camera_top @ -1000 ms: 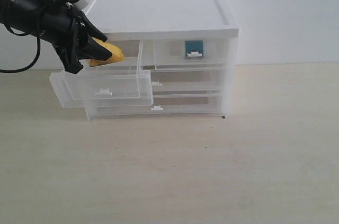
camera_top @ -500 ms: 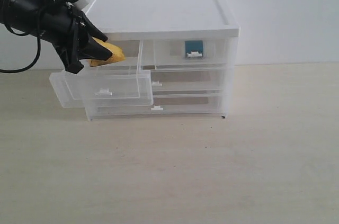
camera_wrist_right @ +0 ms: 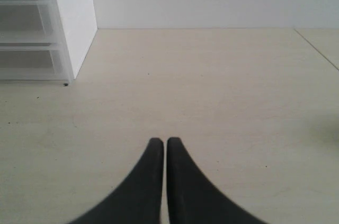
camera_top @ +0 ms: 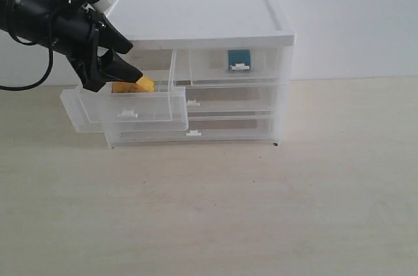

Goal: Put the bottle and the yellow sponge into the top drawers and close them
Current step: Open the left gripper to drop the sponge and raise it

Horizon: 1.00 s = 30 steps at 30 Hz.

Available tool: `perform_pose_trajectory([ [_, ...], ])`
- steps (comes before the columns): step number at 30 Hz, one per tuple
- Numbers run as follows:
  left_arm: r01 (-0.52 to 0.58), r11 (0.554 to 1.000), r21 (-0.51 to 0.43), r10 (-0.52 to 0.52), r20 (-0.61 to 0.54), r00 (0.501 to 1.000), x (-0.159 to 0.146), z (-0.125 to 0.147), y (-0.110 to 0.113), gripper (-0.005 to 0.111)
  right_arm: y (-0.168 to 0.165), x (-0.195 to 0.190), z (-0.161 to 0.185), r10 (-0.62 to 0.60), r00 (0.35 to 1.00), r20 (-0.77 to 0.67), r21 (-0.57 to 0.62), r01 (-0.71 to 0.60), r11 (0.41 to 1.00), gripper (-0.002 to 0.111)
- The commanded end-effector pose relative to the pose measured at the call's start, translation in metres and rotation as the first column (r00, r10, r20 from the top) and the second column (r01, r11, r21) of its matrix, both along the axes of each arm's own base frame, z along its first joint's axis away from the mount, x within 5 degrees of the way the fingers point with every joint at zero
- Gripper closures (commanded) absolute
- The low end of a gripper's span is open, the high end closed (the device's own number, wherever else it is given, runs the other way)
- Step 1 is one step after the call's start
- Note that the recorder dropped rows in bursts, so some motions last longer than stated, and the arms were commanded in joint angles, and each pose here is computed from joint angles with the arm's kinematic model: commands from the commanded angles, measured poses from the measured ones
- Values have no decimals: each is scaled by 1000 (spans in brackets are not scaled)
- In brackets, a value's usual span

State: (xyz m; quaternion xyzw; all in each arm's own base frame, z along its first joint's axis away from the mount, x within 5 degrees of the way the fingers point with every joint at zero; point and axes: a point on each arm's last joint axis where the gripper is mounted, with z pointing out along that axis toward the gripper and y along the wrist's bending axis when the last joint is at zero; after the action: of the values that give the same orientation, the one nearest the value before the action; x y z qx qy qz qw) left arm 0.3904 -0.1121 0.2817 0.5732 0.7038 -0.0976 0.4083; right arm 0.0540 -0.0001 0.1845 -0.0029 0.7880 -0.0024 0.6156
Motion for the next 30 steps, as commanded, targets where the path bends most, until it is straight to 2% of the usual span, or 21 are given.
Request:
perform_pose_trajectory([
  [1, -96, 992, -77, 99, 41, 994, 9, 6, 0, 45, 0, 0, 0, -2, 1000, 10, -1, 2, 1000, 108],
  [3, -107, 990, -95, 112, 54, 992, 10, 11, 0, 45, 0, 0, 0, -2, 1000, 10, -1, 2, 1000, 108],
  [8, -123, 983, -139, 138, 106, 985, -6, 49, 3, 47, 0, 0, 0, -2, 1000, 10, -1, 2, 1000, 108],
  [10, -116, 986, -119, 128, 102, 986, -16, 60, 5, 57, 0, 0, 0, -2, 1000, 10, -1, 2, 1000, 108],
  [11, -59, 997, -58, 64, 95, 993, -26, 63, 6, 76, 0, 0, 0, -2, 1000, 10, -1, 2, 1000, 108],
  [13, -20, 1000, -14, 21, 87, 996, -34, 66, 7, 100, 0, 0, 0, -2, 1000, 10, -1, 2, 1000, 108],
  [14, -8, 1000, -1, 8, 77, 997, -36, 66, 7, 102, 0, 0, 0, -2, 1000, 10, -1, 2, 1000, 108],
  [16, 17, 1000, 18, -18, 42, 999, -44, 68, 8, 102, 0, 0, 0, -2, 1000, 10, -1, 2, 1000, 108],
  [20, 72, 997, 1, -71, -113, 991, -57, 63, 6, 102, 0, 0, 0, -2, 1000, 10, -1, 2, 1000, 108],
  [23, 5, 1000, 22, 1, -271, 963, -64, 65, 9, 102, 0, 0, 0, -2, 1000, 10, -1, 2, 1000, 108],
  [24, 15, 999, 34, -4, -297, 955, -67, 69, 10, 102, 0, 0, 0, -2, 1000, 10, -1, 2, 1000, 108],
  [28, 8, 1000, 27, 0, -271, 963, -65, 78, 10, 102, 0, 0, 0, -2, 1000, 10, -1, 2, 1000, 108],
  [30, 18, 999, 33, -8, -264, 965, -65, 78, 9, 96, 0, 0, 0, -2, 1000, 10, -1, 2, 1000, 108],
])
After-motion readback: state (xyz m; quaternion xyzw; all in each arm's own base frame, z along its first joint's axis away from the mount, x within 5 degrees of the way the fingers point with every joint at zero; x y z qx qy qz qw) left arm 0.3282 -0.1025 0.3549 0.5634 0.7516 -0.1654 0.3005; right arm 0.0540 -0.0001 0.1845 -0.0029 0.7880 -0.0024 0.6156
